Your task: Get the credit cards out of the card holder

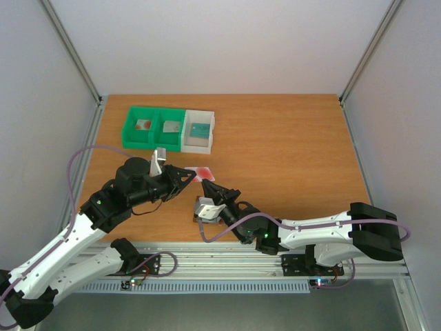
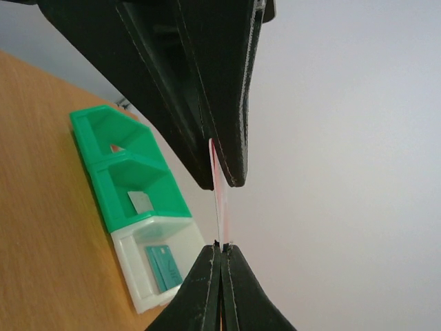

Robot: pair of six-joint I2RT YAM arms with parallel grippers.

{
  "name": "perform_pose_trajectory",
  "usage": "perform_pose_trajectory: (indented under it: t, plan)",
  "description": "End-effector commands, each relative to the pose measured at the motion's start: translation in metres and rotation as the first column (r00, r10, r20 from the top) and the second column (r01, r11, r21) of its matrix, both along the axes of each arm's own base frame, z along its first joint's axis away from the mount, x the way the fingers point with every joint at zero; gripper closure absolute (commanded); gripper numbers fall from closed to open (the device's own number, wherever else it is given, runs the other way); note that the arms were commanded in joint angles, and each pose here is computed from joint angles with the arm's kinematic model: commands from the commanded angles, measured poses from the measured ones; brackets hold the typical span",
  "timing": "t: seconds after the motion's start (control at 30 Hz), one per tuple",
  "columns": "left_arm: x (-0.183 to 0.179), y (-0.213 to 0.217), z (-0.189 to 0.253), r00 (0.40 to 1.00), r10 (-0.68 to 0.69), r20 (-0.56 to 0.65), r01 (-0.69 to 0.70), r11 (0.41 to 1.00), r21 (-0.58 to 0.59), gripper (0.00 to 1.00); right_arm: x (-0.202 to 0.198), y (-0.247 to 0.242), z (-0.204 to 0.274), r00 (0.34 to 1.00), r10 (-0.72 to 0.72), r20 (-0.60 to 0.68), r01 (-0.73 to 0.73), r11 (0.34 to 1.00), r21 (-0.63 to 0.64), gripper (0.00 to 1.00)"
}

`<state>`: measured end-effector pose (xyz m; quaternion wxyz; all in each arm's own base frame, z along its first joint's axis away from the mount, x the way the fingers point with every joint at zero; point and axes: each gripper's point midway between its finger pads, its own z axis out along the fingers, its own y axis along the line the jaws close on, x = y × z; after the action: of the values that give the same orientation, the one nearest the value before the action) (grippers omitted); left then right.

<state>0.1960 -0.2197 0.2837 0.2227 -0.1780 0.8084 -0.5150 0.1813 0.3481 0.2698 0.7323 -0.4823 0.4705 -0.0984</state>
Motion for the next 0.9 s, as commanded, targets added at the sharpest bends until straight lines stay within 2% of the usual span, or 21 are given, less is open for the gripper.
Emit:
perform_pose_trajectory:
  t: [0.0,0.2,0.3,0.47,0.63,0.87]
  plan:
    - [0.002,0.003,0.008,0.999,0.011,0.036,-0.011,1.0,-0.003,0.92,0.002,-0.004,0.008,0.999,-0.037,0.013,0.037,0.998,0.053,0.99]
    - [0.001,0.004,0.005,1.0,0.011,0.023,-0.011,1.0,0.001,0.88,0.004,-0.006,0.007,0.998,-0.055,0.01,0.055,0.997,0.06,0.99]
    - [0.0,0.002,0.005,1.0,0.001,0.018,-0.001,1.0,0.001,0.99,0.005,-0.006,0.007,0.998,-0.06,0.011,0.059,0.996,0.063,0.99]
    - [0.0,0.0,0.003,0.999,-0.022,0.036,0.021,1.0,0.023,0.99,0.005,-0.007,0.009,0.998,-0.066,-0.001,0.066,0.994,0.085,0.96]
    - [0.005,-0.008,0.004,0.992,-0.087,0.096,0.078,0.993,0.086,1.0,0.007,-0.019,0.01,0.995,-0.089,-0.052,0.095,0.985,0.144,0.69]
    - [0.019,-0.009,0.002,0.974,-0.166,0.154,0.132,0.969,0.21,1.0,0.005,-0.036,-0.001,0.98,-0.085,-0.18,0.109,0.986,0.129,0.38]
